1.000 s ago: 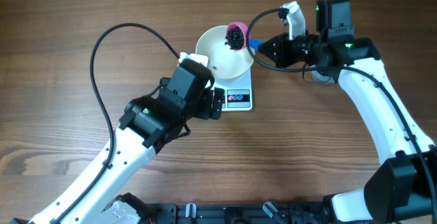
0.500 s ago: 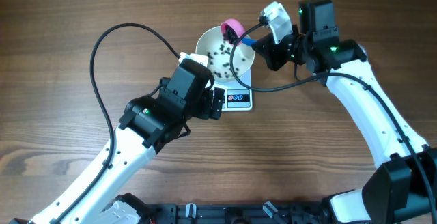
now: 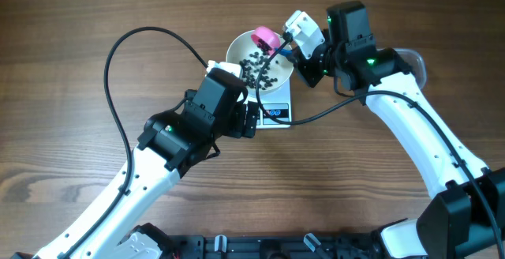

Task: Scoop item into bowl and weigh 150g on scale
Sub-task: 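Tilt the cup with the right gripper to pour beans into bowl, then return the empty cup to the bean tub and scoop again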

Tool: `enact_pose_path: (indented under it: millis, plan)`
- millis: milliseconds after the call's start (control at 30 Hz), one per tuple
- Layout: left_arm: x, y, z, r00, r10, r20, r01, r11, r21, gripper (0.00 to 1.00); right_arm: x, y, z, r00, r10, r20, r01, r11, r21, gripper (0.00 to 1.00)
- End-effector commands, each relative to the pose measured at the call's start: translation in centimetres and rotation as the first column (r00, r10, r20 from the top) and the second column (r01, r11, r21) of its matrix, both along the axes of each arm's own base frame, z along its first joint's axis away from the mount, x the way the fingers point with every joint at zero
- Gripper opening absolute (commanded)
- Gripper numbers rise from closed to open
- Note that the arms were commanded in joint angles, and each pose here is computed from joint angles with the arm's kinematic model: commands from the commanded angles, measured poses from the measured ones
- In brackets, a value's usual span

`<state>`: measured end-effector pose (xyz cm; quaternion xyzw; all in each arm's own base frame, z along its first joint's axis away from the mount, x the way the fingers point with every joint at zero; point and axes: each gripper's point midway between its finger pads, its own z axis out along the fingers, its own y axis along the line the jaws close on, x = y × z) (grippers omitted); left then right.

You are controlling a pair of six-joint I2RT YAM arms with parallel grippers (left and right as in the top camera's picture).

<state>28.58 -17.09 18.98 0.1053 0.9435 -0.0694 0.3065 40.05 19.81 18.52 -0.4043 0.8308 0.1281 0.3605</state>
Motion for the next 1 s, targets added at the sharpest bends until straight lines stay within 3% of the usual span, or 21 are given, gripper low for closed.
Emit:
enact_pose_path:
  millis: [0,233,333,433,500,567,633,800,900,967]
  plan:
    - [0.2,-0.4,0.6,1.0,-0.018,0.012,0.018,1.0,-0.007,1.0,0.4,0.2,1.9,0.998,0.025,0.062,-0.024,1.0,-0.005,0.04]
    - [0.2,-0.4,0.6,1.0,-0.018,0.012,0.018,1.0,-0.007,1.0,-0.3,1.3,2.2,0.995,0.086,0.053,-0.088,0.995,0.043,0.04]
    - [0.2,-0.4,0.6,1.0,-0.018,0.012,0.018,1.0,-0.008,1.0,1.3,-0.1,2.3,0.996,-0.063,0.058,0.061,0.998,0.034,0.04]
    - [0.2,-0.4,0.6,1.0,-0.018,0.012,0.018,1.0,-0.008,1.0,0.9,0.5,2.3,0.997,-0.012,0.072,0.011,1.0,0.019,0.04]
    - [0.2,-0.4,0.6,1.0,-0.018,0.012,0.018,1.0,-0.008,1.0,1.3,0.8,3.0,0.995,-0.095,0.031,0.091,0.99,0.106,0.04]
    - [0.2,-0.4,0.6,1.0,-0.018,0.012,0.018,1.0,-0.007,1.0,0.7,1.6,3.5,0.998,-0.068,0.003,0.067,0.985,0.16,0.04]
    - [0.2,-0.4,0.6,1.0,-0.018,0.012,0.018,1.0,-0.007,1.0,0.9,1.0,4.5,0.986,-0.156,-0.054,0.164,0.958,0.234,0.04]
    - [0.2,-0.4,0.6,1.0,-0.018,0.012,0.018,1.0,-0.007,1.0,1.2,-6.3,9.6,0.94,-0.342,0.0,0.326,0.896,0.301,0.04]
    - [0.2,-0.4,0.6,1.0,-0.018,0.012,0.018,1.0,-0.008,1.0,0.6,-15.3,10.2,0.821,-0.565,-0.081,0.559,0.768,0.312,0.04]
    - [0.2,-0.4,0.6,1.0,-0.018,0.012,0.018,1.0,-0.008,1.0,-0.6,-20.2,8.7,0.749,-0.649,-0.132,0.659,0.709,0.249,0.04]
